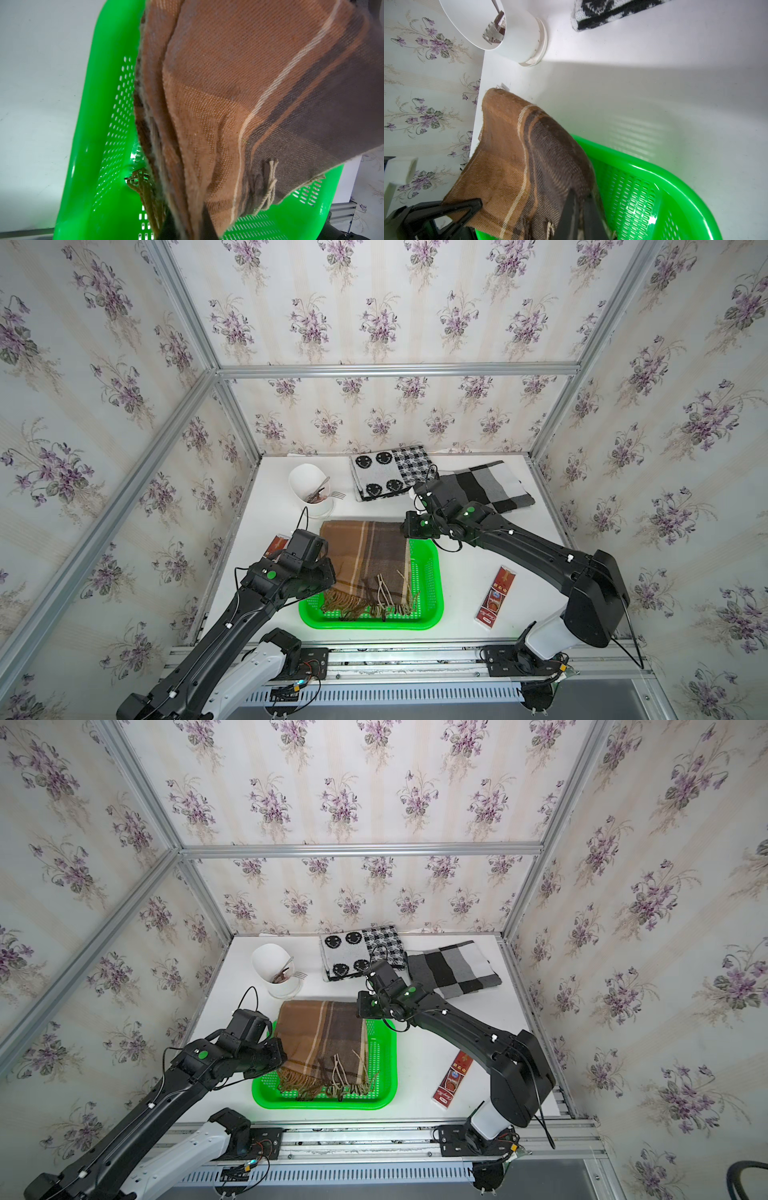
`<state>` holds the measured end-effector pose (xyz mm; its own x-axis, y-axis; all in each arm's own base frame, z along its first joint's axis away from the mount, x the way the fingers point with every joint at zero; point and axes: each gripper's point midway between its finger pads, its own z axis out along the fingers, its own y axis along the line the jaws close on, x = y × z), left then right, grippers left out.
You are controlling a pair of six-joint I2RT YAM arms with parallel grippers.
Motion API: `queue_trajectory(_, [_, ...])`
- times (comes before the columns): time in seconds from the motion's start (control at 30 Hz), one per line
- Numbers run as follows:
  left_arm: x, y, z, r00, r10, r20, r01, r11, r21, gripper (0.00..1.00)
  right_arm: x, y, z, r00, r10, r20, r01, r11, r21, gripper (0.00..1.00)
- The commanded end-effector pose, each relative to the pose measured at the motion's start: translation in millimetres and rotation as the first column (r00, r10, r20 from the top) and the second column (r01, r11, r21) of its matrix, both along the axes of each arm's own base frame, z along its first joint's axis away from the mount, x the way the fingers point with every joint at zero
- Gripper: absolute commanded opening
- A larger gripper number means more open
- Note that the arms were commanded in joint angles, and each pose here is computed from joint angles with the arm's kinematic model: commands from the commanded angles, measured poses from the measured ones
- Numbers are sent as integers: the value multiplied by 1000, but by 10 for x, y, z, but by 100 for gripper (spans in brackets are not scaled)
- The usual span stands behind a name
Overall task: Put the folded scarf in the basket
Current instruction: Place the scarf in the basket.
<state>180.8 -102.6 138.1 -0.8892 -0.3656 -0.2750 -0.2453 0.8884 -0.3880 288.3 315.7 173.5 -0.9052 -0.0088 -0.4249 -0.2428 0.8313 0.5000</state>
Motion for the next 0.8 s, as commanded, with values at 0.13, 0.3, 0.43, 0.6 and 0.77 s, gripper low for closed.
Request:
queue_trajectory(0.13, [-110,-34,154,1000,-12,-5,12,999,-32,0,20,-91,110,999,-32,39,33,999,-15,0])
queue_trajectory(0.3, [-184,-56,160,999,-31,-32,30,999,-36,0,23,-142,146,998,-37,45,38,998,-41,0])
queue_trajectory(0.43, [-241,-47,88,998,-38,-49,37,999,-35,0,-19,-174,121,999,-35,36,37,998,-50,0])
queue_trajectory(0.6, [-334,-23,-101,995,-38,-88,36,999,-24,0,-51,-181,17,999,-29,18,30,998,-56,0])
queue_trajectory(0.77, [-436,-22,-257,992,-39,-120,36,999,-28,0,-49,-179,-82,1000,-31,4,31,997,-64,0])
